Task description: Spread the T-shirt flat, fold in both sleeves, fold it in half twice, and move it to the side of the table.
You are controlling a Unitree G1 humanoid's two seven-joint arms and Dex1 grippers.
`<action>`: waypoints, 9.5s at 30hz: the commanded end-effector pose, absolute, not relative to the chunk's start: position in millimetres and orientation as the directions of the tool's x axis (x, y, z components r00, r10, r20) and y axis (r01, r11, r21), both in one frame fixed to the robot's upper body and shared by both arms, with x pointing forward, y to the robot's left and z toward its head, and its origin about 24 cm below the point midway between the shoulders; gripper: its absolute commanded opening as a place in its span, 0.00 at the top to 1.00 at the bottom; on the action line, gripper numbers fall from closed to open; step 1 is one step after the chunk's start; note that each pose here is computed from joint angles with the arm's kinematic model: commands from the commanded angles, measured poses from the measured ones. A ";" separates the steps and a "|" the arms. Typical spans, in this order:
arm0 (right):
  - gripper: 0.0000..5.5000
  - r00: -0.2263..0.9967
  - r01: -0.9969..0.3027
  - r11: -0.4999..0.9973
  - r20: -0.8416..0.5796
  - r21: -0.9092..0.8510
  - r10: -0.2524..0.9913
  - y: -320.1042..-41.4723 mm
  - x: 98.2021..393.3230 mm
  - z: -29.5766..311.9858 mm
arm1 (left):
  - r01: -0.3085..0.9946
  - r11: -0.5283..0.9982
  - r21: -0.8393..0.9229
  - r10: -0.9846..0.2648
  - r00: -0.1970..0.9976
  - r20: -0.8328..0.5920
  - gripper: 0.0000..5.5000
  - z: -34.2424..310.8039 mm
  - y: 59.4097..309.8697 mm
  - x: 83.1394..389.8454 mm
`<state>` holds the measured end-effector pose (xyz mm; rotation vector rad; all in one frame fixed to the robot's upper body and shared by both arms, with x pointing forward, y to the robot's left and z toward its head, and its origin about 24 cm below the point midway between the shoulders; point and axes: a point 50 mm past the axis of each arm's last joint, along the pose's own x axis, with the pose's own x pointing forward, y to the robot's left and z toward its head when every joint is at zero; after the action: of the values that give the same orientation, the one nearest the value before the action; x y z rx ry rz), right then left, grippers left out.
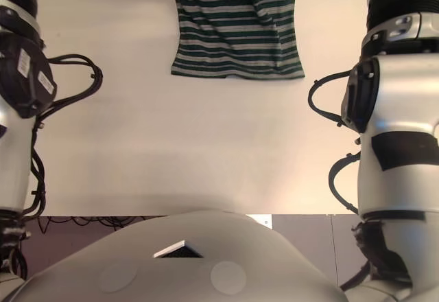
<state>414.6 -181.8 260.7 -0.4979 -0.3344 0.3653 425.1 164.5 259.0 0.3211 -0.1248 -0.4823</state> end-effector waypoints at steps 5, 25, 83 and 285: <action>1.00 0.841 -0.130 0.772 0.343 -0.622 0.418 -202.2 401.0 289.7 | 0.476 0.766 0.432 -0.562 0.822 0.091 1.00 294.6 180.1 415.3; 1.00 0.576 -0.652 0.215 -0.290 -0.727 0.765 -215.4 230.5 221.4 | 0.845 0.063 0.531 -0.911 0.265 -0.314 1.00 233.0 226.4 240.6; 1.00 0.166 -0.981 -0.025 -0.890 -0.194 0.425 -246.3 190.4 34.8 | 0.995 -0.078 0.064 -0.556 0.010 -0.831 1.00 41.9 236.4 170.8; 0.99 0.706 -0.697 0.641 -0.470 -0.323 0.530 -189.0 246.5 37.6 | 0.951 0.291 0.105 -0.870 0.308 -0.384 1.00 81.1 150.7 262.1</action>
<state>250.7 -190.8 38.3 -0.4869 0.3256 0.6873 267.2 143.8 84.4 0.3061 0.2320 -1.1767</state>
